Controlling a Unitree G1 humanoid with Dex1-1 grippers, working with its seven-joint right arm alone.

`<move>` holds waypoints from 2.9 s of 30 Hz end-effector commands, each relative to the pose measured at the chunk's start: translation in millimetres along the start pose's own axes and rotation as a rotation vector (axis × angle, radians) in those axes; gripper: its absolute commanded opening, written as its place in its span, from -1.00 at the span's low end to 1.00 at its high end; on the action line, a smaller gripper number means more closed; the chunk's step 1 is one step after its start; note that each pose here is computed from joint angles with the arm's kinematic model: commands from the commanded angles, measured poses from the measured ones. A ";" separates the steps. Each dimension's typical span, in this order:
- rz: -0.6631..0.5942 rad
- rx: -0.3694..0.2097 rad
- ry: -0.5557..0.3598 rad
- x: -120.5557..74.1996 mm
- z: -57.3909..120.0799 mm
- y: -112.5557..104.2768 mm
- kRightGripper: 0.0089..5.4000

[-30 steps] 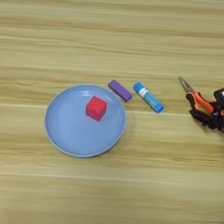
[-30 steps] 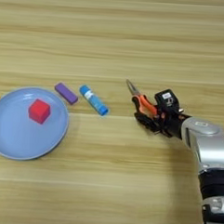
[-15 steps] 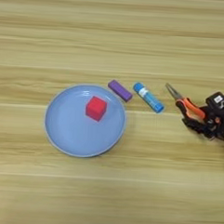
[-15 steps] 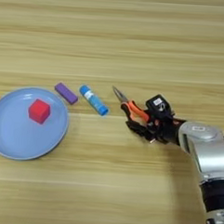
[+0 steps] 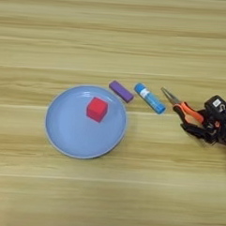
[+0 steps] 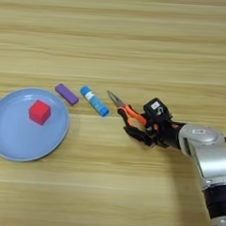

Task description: Move the objects on the table

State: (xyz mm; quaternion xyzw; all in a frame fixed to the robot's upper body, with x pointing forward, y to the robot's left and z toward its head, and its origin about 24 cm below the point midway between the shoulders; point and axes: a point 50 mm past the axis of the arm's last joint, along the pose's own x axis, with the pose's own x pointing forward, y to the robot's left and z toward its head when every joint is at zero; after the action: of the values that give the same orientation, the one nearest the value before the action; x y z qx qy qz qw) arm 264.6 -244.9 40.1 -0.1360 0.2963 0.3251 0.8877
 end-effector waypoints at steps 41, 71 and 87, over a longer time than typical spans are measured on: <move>-0.108 -0.141 -0.268 8.4 46.0 4.9 0.98; -0.021 -0.107 -0.381 44.8 71.8 28.3 0.98; -0.006 -0.031 -0.327 57.8 67.3 25.5 0.34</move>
State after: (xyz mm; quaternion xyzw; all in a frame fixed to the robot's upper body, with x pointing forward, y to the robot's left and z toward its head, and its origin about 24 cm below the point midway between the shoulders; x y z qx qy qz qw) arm 295.7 -168.2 27.7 -0.0771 0.1924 0.3516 0.9129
